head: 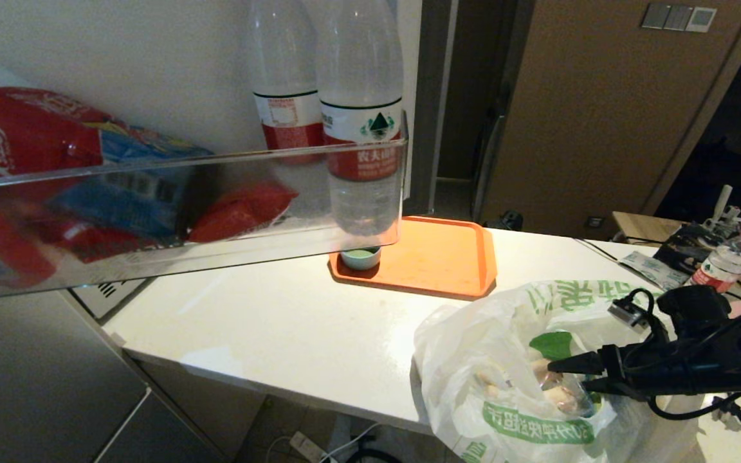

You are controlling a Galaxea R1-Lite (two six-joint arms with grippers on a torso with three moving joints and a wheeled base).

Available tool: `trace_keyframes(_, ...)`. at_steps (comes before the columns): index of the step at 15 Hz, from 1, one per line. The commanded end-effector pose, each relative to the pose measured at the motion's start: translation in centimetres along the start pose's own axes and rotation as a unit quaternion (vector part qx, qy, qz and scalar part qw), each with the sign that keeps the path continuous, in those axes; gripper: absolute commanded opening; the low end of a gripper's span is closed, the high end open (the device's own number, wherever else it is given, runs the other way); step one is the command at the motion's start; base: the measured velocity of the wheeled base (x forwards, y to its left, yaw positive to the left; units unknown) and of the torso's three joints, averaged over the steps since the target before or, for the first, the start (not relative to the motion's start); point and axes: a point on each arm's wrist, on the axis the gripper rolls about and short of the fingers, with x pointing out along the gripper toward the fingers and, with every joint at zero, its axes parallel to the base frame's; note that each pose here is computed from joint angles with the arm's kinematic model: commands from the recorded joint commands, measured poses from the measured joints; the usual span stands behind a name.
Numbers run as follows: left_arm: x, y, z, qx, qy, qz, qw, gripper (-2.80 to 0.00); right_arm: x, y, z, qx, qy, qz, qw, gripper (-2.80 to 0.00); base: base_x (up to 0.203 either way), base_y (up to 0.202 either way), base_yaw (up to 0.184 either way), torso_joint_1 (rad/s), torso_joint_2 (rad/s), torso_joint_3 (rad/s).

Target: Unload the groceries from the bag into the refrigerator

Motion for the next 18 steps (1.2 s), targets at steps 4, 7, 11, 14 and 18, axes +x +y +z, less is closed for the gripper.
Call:
trace_keyframes(4,0.0,0.0,0.0,0.001,0.0,-0.001,1.0,-2.8,0.2,-0.5,-1.7,0.011,0.022,0.002,1.0,0.0,0.0,0.0,0.0,0.0,0.0,0.0)
trace_keyframes(7,0.0,0.0,0.0,0.001,0.0,-0.001,1.0,-2.8,0.7,-1.0,-1.9,0.014,0.028,0.003,1.0,0.0,0.0,0.0,0.0,0.0,0.0,0.0)
trace_keyframes(11,0.0,0.0,0.0,0.003,0.0,-0.001,1.0,-2.8,1.4,-2.4,-1.9,0.011,0.011,-0.001,1.0,0.0,0.0,0.0,0.0,0.0,0.0,0.0)
trace_keyframes(14,0.0,0.0,0.0,0.003,0.0,-0.001,1.0,-2.8,1.2,-2.3,-1.7,0.009,0.007,0.037,0.999,0.0,0.0,0.0,0.0,0.0,0.0,0.0)
trace_keyframes(18,0.0,0.0,0.0,0.003,0.0,-0.001,1.0,-2.8,1.1,-2.0,-1.1,0.0,0.0,0.078,0.997,0.0,0.0,0.0,0.0,0.0,0.0,0.0)
